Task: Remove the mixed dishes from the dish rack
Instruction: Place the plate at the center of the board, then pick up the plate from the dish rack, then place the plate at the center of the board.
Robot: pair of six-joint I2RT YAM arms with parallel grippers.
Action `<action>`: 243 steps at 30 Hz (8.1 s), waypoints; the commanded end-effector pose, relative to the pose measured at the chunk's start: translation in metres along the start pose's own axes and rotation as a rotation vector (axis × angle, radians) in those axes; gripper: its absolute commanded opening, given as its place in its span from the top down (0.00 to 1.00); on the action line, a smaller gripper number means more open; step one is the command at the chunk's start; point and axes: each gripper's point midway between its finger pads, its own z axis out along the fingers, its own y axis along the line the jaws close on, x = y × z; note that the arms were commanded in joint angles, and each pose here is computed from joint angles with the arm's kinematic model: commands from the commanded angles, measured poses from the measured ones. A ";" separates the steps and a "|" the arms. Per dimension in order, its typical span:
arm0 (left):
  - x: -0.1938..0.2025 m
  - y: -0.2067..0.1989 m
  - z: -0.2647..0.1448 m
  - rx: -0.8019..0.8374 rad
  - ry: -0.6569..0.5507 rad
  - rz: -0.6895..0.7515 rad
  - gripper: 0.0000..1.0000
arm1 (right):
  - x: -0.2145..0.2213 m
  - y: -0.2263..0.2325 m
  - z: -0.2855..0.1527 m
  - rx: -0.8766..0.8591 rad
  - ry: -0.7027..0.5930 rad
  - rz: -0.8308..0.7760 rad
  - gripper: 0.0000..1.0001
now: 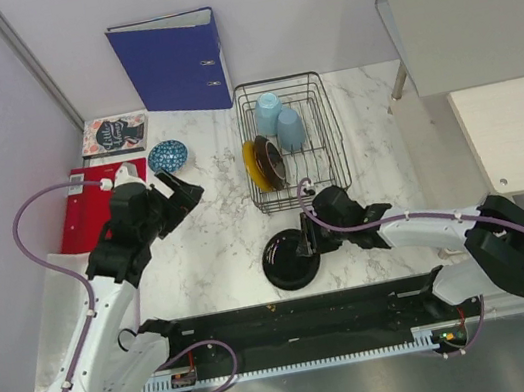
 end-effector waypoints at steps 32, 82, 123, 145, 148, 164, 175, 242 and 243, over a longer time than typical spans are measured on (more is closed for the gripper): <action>-0.001 -0.134 0.040 0.211 0.027 0.380 0.01 | -0.131 0.046 -0.152 0.158 -0.472 -0.209 0.26; 0.078 -0.155 0.175 0.204 0.277 0.309 0.98 | -0.145 0.031 -0.164 0.244 -0.561 -0.231 0.24; 0.059 -0.117 -0.020 0.172 -0.384 1.541 0.98 | -0.187 0.020 -0.216 0.406 -0.668 -0.106 0.23; 0.113 -0.139 -0.083 0.191 -0.879 1.883 0.98 | -0.156 0.092 -0.187 -0.088 -0.497 -0.149 0.24; 0.122 -0.140 -0.078 0.213 -0.849 1.899 0.98 | -0.165 0.091 -0.202 -0.070 -0.566 -0.134 0.24; 0.150 -0.150 -0.076 0.293 -0.812 1.978 0.98 | -0.148 0.106 -0.162 -0.160 -0.397 -0.181 0.34; 0.136 -0.160 -0.086 0.310 -0.805 1.830 0.98 | -0.140 0.094 -0.160 -0.132 -0.396 -0.177 1.00; 0.018 -0.001 0.027 0.052 0.071 0.135 0.01 | -0.018 -0.003 -0.031 -0.132 -0.121 -0.043 0.97; 0.018 -0.001 0.028 0.052 0.071 0.137 0.01 | -0.017 -0.006 -0.030 -0.122 -0.120 -0.042 0.95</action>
